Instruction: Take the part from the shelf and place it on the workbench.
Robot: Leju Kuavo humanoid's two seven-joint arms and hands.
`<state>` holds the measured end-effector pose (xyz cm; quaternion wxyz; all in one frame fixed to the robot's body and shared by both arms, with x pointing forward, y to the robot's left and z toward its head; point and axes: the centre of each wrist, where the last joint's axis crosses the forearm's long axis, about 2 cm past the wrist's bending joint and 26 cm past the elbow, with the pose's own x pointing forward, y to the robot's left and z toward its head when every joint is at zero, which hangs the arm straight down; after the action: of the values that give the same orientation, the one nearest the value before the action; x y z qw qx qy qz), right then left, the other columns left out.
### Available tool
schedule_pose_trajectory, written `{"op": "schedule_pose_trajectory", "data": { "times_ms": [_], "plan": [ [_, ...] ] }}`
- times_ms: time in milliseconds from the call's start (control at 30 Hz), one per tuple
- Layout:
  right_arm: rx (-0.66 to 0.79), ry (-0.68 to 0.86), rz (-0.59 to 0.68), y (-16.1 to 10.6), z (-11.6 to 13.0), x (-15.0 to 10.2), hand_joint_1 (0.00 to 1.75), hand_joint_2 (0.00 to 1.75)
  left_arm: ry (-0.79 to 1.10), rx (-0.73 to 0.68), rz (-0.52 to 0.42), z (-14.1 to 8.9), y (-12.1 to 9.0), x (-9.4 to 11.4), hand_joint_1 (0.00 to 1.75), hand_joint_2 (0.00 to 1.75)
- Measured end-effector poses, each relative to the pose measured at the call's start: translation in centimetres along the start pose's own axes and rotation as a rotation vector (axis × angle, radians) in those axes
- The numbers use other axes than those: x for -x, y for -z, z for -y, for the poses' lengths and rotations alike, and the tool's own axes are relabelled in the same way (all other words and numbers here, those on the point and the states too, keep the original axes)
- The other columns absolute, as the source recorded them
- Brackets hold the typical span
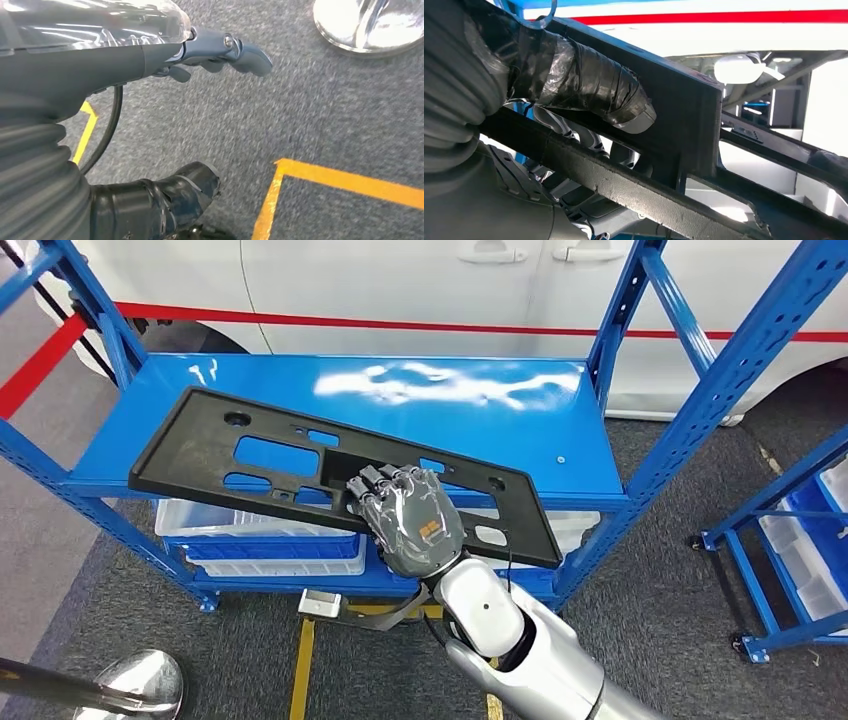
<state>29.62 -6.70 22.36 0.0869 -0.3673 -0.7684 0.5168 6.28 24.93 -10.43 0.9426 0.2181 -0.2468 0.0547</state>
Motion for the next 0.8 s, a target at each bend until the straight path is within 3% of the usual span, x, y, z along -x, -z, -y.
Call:
{"op": "schedule_pose_trajectory", "data": {
  "times_ms": [800],
  "plan": [
    [0.008,0.045,-0.008,0.45,-0.15,-0.37,1.75,1.75,0.006,-0.005,-0.004,0.01,-0.13,0.26,0.00,1.75]
  ]
}}
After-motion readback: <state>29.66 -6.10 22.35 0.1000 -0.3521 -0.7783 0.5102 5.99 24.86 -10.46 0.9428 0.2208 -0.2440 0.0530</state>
